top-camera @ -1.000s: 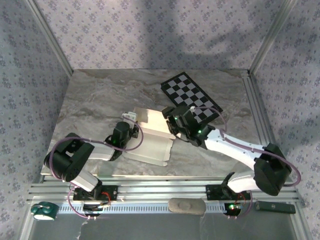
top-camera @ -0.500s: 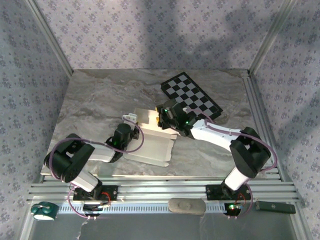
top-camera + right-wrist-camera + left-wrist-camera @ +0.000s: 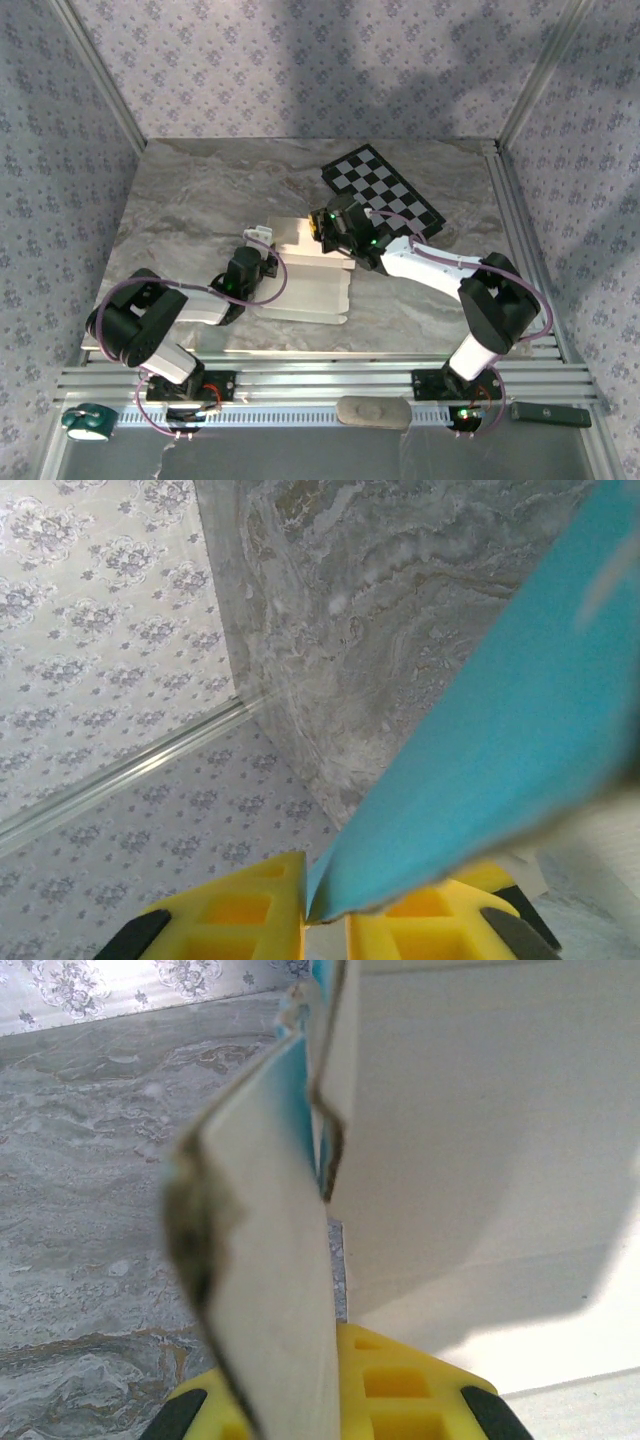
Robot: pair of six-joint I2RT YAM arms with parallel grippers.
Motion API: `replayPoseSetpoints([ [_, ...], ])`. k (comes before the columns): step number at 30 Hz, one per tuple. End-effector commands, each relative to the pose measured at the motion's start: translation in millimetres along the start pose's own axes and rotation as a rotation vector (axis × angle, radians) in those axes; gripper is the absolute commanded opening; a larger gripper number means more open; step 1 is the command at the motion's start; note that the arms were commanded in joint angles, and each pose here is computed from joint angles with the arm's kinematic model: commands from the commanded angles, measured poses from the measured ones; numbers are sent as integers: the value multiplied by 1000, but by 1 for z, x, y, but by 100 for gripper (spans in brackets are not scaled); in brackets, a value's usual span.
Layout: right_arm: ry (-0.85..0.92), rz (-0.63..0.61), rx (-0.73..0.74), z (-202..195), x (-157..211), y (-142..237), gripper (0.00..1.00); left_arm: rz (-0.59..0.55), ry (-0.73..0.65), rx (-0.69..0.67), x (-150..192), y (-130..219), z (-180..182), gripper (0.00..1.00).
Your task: Fold the paper box
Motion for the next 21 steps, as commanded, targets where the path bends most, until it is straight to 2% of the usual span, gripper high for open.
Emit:
replayPoseSetpoints([
  [1, 28, -16, 11, -6, -2, -3, 14, -38, 24, -5, -12, 2, 0, 0],
  [8, 136, -91, 19, -12, -15, 3, 0, -35, 27, 0, -12, 5, 0, 0],
  [10, 184, -114, 9, -11, -18, 5, 0, -28, 31, 7, -12, 7, 0, 7],
  [12, 227, -135, -20, -11, -23, 5, 0, -24, 47, 11, -14, 11, 1, 23],
  [15, 271, -138, -75, -12, -28, 1, 0, -27, 77, 24, -19, 20, 3, 37],
  [17, 287, -133, -88, -14, -29, -1, 0, -34, 95, 35, -25, 29, 4, 42],
  [21, 333, -111, -120, -15, -29, -5, 0, -62, 148, 64, -43, 51, 9, 46],
])
Point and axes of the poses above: each hand's point on the last joint's axis, 136 mm out from that joint toward the fingers, its own y axis back along the fingers, its own z axis along the line the jaws close on, x = y × z, the point moved 4 cm from there along y, back along the fingers, and after that the axes turned 4 degrees about -y, right-handed, at the moved point
